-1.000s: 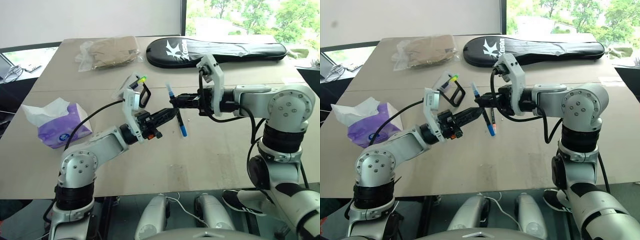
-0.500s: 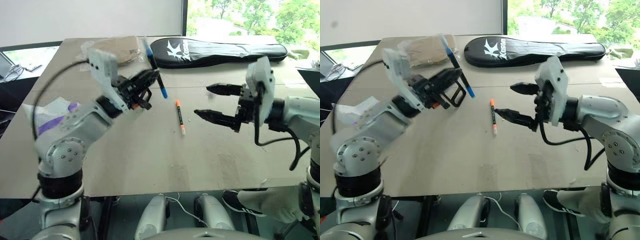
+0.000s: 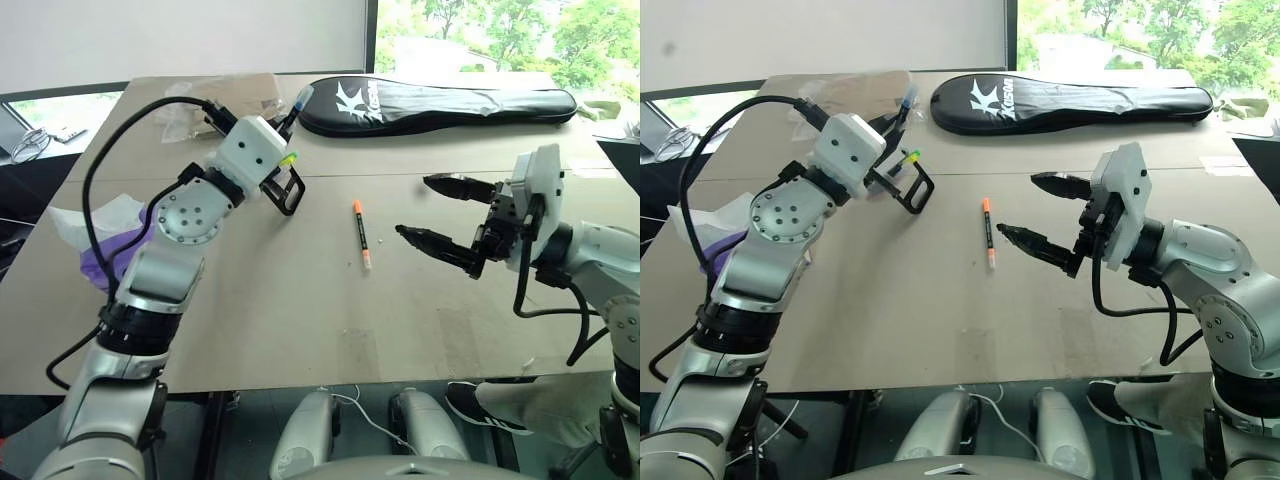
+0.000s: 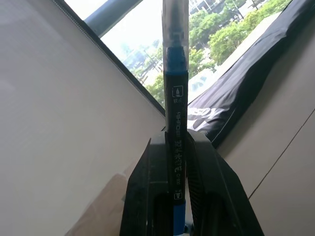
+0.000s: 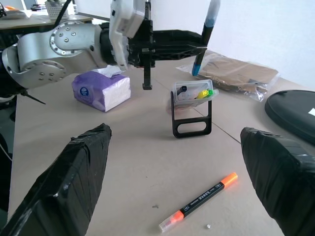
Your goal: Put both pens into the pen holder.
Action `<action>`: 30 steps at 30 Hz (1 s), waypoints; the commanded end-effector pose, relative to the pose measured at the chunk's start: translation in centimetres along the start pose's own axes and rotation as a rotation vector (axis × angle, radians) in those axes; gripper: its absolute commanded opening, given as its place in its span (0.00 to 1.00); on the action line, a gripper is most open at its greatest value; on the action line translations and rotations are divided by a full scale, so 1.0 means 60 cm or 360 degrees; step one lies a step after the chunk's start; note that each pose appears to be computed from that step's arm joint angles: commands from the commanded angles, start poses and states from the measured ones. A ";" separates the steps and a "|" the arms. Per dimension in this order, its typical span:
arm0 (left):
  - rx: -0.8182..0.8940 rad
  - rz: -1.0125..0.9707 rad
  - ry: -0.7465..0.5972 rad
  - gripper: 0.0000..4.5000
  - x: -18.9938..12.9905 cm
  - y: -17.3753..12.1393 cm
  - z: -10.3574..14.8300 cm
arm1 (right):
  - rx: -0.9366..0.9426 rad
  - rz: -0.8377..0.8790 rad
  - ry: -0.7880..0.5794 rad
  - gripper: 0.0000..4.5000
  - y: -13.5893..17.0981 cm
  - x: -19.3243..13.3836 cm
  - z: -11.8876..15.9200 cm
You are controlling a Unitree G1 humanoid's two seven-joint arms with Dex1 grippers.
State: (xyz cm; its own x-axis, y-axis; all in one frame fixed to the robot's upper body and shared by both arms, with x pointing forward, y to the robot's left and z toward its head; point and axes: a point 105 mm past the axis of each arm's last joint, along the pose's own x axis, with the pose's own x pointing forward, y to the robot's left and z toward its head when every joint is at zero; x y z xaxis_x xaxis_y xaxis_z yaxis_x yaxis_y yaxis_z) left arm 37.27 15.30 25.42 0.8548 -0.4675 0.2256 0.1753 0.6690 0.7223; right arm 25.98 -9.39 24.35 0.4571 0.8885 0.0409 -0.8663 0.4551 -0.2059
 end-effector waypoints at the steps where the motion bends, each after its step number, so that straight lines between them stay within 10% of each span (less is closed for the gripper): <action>1: 0.0100 -0.0013 -0.0054 0.00 0.010 0.006 0.007 | -0.0095 -0.0019 -0.0054 0.99 0.007 -0.005 0.019; 10: 0.0083 0.0021 0.0108 0.00 0.013 -0.001 -0.042 | -0.0099 -0.0074 -0.0061 0.99 0.010 -0.009 0.020; 17: 0.0013 0.0008 0.0077 0.68 0.003 0.003 -0.027 | -0.0090 -0.0101 -0.0054 1.00 0.005 -0.010 0.016; 20: -0.0555 -0.0054 -0.0032 0.95 0.003 -0.006 0.016 | -0.0086 -0.0118 -0.0051 1.00 0.002 -0.010 0.014; 24: -0.1348 -0.0114 0.0150 0.97 0.025 -0.028 0.054 | -0.0088 -0.0148 -0.0035 1.00 -0.004 -0.012 0.012; 30: -0.1625 -0.0194 0.0900 0.97 0.053 -0.096 0.059 | -0.0109 -0.0226 -0.0007 1.00 -0.014 -0.026 0.012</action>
State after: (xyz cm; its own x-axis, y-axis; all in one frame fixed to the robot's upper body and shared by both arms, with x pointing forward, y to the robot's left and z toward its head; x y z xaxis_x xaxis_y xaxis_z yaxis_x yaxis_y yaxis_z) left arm 37.24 7.47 25.91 0.8669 -0.4588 -0.1952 0.4266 0.8852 -0.1857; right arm 26.16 -10.48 24.04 0.5545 0.8312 0.0408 -0.8059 0.5486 -0.2226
